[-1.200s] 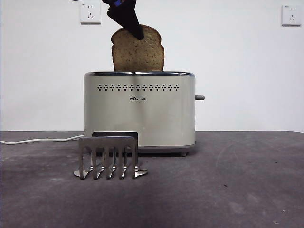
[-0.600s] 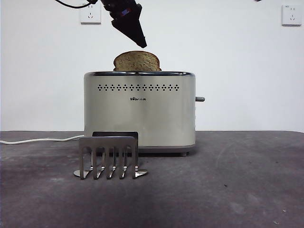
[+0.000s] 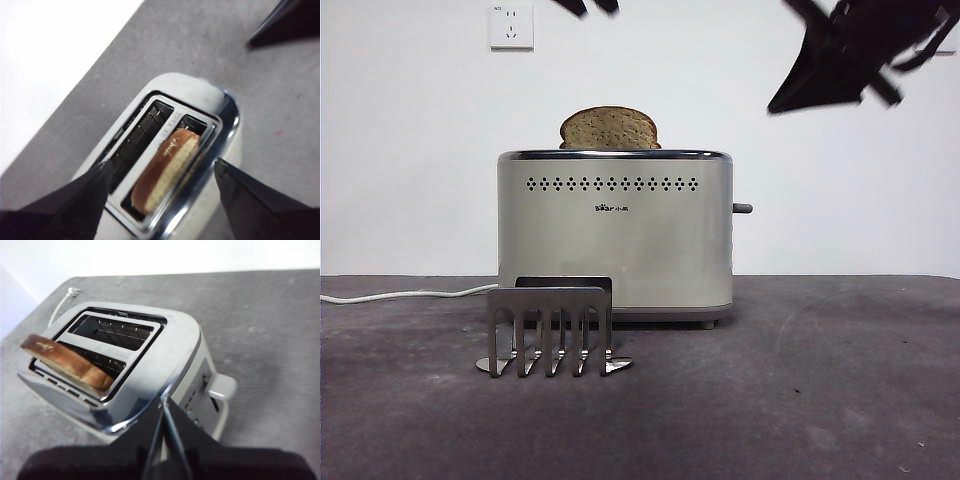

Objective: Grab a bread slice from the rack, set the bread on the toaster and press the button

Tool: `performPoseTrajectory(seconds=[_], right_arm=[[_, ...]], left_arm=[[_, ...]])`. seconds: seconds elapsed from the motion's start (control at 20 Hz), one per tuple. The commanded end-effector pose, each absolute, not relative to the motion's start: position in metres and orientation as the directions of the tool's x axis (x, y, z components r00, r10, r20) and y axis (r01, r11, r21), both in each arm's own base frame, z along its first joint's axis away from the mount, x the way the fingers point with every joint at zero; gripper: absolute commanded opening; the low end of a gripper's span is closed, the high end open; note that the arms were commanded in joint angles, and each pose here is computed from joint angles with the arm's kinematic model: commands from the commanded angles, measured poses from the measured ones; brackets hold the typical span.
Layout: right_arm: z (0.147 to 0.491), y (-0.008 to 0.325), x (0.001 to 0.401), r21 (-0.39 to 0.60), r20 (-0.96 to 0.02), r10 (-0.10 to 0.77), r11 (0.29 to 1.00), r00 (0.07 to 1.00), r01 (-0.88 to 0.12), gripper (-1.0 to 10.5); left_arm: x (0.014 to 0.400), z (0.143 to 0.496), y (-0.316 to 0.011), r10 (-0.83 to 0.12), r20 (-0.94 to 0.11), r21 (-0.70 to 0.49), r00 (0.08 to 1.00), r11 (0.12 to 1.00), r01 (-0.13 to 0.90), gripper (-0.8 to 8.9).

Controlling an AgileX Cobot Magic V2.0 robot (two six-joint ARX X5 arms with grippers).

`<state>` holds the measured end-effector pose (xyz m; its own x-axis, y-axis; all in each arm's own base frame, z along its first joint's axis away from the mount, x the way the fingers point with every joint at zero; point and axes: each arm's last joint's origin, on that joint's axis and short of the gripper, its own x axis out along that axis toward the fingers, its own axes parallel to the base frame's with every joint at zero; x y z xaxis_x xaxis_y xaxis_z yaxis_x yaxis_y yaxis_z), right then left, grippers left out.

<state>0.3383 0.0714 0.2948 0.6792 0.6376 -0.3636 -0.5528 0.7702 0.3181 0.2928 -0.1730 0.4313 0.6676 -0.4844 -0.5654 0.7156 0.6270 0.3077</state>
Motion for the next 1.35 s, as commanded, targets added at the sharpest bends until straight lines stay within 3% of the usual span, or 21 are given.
performPoseTrajectory(seconds=[0.05,0.5,0.8,1.35], right_arm=[[0.278,0.070,0.355,0.402,-0.343,0.658,0.748,0.671,-0.528,-0.1],[0.237,0.061,0.396,0.559,-0.309,0.686,0.691,0.658,-0.458,-0.1],[0.230,0.067,0.419,0.573,-0.300,0.721,0.659,0.624,-0.486,-0.1],[0.213,0.069,0.424,0.568,-0.356,0.703,0.686,0.616,-0.455,-0.1]], left_arm=[[0.277,0.442,-0.165,-0.492,-0.561,0.207,0.666,0.696,0.687,3.46],[0.230,0.467,-0.140,-0.531,-0.560,0.122,0.635,0.706,0.698,3.46],[0.215,0.475,-0.132,-0.558,-0.552,0.096,0.619,0.696,0.712,3.46],[0.212,0.474,-0.132,-0.556,-0.568,0.091,0.607,0.691,0.717,3.46]])
